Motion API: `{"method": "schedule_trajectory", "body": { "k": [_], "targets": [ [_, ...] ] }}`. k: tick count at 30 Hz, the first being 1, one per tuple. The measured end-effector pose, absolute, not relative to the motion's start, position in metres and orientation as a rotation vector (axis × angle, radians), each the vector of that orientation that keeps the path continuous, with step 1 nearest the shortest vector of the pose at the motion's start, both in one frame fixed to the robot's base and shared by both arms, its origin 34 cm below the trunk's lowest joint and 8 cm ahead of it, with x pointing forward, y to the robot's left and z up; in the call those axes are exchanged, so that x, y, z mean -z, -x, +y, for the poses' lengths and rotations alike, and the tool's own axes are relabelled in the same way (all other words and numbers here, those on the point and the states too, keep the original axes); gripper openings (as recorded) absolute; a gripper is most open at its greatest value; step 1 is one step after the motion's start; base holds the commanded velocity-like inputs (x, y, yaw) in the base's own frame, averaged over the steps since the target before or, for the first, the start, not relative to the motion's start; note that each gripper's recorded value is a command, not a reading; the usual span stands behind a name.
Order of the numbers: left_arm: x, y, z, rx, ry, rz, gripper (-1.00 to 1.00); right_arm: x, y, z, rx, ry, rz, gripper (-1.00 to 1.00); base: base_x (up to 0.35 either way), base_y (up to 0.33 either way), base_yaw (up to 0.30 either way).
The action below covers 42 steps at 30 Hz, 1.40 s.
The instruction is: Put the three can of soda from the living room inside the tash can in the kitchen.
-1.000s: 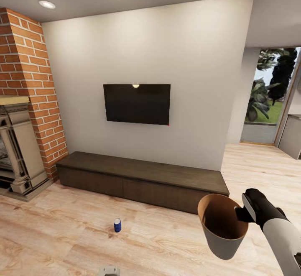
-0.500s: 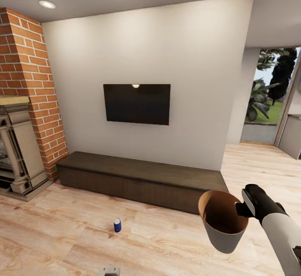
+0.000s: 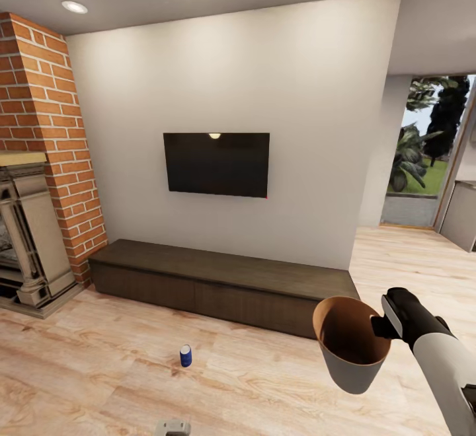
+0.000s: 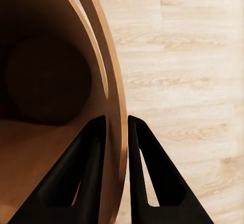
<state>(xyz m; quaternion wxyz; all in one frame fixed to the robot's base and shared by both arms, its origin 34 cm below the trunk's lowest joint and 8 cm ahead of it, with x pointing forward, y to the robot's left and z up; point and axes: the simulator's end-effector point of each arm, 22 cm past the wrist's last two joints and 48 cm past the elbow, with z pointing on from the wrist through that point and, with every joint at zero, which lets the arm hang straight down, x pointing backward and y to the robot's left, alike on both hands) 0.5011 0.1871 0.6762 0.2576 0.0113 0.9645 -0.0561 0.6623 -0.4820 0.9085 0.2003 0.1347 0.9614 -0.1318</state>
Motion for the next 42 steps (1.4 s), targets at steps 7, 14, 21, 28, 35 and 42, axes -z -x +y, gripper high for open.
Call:
{"method": "schedule_trajectory", "body": {
  "k": [7, 14, 21, 28, 35, 42],
  "targets": [
    [-0.675, -0.5, 0.188, 0.152, -0.022, 2.622, 1.0, -0.909, -0.663, -0.48, 0.368, -0.37, 2.687, -1.0, 0.0, 0.0, 0.0],
    [-0.67, -0.493, 0.189, 0.15, -0.019, 2.641, 1.0, -0.909, -0.664, -0.479, 0.374, -0.361, 2.687, -1.0, 0.0, 0.0, 0.0],
    [-0.655, -0.472, 0.179, 0.166, -0.019, 2.696, 1.0, -0.909, -0.664, -0.478, 0.377, -0.357, 2.687, -1.0, 0.0, 0.0, 0.0],
    [-0.653, -0.468, 0.174, 0.169, -0.015, 2.705, 1.0, -0.908, -0.664, -0.478, 0.375, -0.356, 2.687, -1.0, 0.0, 0.0, 0.0],
    [-0.653, -0.468, 0.173, 0.169, -0.014, 2.706, 1.0, -0.908, -0.665, -0.477, 0.374, -0.354, 2.688, -1.0, 0.0, 0.0, 0.0],
    [-0.65, -0.468, 0.173, 0.17, -0.015, 2.706, 1.0, -0.904, -0.665, -0.476, 0.375, -0.352, 2.689, -1.0, 0.0, 0.0, 0.0]
  ]
}}
